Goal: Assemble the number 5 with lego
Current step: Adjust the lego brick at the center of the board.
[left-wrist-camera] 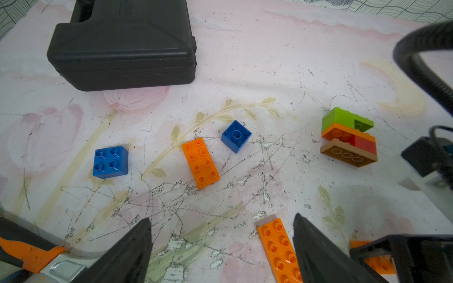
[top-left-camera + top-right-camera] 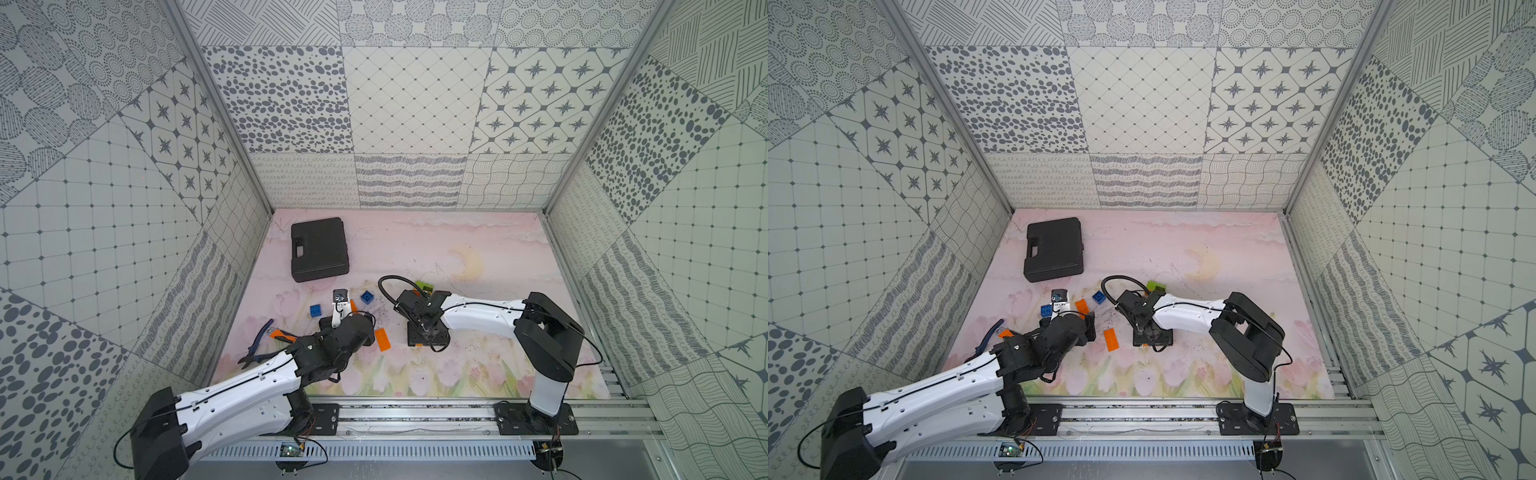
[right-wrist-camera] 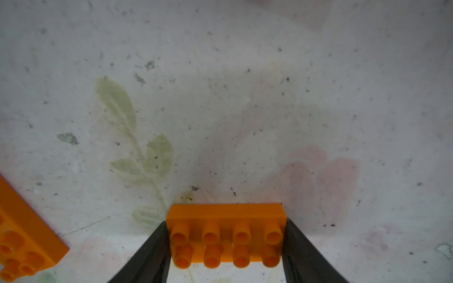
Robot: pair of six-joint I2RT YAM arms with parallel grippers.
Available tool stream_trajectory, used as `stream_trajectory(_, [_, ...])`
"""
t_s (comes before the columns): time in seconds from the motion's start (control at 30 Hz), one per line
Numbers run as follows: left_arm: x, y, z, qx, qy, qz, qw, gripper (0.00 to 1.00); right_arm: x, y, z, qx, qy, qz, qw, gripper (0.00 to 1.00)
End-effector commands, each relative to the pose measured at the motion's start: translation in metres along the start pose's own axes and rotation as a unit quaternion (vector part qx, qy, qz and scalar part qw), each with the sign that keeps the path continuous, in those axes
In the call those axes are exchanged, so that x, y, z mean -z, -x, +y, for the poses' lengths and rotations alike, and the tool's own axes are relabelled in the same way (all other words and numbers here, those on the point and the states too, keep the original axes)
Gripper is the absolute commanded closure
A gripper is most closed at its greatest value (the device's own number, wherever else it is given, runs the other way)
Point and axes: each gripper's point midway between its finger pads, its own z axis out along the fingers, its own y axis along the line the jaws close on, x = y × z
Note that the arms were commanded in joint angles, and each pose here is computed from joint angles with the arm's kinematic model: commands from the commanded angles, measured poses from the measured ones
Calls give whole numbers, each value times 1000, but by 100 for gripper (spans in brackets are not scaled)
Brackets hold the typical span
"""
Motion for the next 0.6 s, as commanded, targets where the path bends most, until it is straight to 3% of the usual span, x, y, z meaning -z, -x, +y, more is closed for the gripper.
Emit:
stream_trajectory(0.0, [0,3,2,7,5,-3,1000,7,-1,1,4,18,2,-2,1000,30])
stream_trajectory(0.37, [1,5,3,8,8,-3,1000,7,27,11,1,12,12,-31,999,7])
stream_trajectory(0.57, [2,6,11,25,27,-2,999,6,50,23,28,35,95,-69,992,3])
